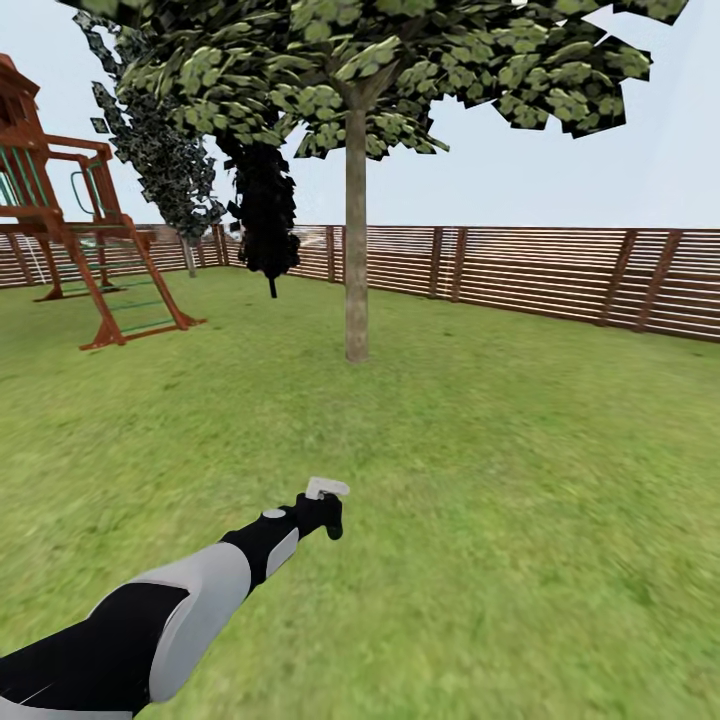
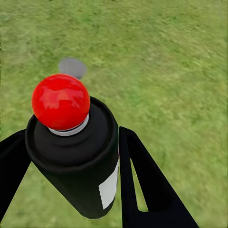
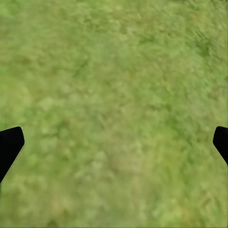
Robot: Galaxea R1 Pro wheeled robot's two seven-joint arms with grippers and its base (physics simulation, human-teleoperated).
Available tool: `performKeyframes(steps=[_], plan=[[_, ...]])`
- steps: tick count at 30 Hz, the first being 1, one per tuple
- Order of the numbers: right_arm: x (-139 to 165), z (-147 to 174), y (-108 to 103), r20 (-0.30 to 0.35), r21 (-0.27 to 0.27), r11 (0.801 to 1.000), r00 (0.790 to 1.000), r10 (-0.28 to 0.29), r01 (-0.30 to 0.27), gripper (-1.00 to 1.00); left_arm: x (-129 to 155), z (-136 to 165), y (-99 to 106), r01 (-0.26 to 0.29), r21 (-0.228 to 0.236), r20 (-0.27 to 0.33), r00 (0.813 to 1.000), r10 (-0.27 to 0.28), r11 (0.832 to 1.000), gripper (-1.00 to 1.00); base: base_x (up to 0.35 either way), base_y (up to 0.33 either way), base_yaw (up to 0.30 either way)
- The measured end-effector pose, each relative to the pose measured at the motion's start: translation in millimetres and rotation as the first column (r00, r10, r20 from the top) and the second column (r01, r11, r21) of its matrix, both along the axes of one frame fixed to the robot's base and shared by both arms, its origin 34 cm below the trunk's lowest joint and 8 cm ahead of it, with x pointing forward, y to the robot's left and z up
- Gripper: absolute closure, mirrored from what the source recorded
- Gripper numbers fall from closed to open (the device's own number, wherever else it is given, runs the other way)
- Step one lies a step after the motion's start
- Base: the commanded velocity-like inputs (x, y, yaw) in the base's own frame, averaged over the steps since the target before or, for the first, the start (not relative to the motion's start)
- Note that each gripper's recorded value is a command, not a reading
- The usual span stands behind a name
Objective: In the garden, pick up the pesticide atomizer on the floor and spray pesticide onto both trees until each tree trunk is fully covered.
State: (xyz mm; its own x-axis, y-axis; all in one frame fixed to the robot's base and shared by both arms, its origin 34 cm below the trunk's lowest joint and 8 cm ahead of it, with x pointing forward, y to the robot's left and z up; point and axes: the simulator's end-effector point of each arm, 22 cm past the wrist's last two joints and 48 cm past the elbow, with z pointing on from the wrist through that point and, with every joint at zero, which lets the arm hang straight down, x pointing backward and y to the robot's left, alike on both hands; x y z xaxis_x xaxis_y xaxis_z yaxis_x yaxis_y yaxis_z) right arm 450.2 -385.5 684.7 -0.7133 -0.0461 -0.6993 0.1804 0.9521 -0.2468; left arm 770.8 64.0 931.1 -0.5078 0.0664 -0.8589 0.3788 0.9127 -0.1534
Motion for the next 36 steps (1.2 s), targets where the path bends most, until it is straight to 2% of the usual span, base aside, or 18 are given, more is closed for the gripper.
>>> performKeyframes(steps=[19, 36], plan=[[0.0, 0.0, 0.0, 0.000, 0.000, 1.000, 1.000, 0.000, 0.000, -1.00, -0.1, -0.1, 0.0, 0.000, 0.000, 0.000, 1.000, 0.000, 1.000, 1.00, 0.350, 0.002, 0.000], [-0.1, 0.0, 0.0, 0.000, 0.000, 1.000, 1.000, 0.000, 0.000, -1.00, -0.1, -0.1, -0.1, 0.000, 0.000, 0.000, 1.000, 0.000, 1.000, 1.00, 0.350, 0.086, 0.000]])
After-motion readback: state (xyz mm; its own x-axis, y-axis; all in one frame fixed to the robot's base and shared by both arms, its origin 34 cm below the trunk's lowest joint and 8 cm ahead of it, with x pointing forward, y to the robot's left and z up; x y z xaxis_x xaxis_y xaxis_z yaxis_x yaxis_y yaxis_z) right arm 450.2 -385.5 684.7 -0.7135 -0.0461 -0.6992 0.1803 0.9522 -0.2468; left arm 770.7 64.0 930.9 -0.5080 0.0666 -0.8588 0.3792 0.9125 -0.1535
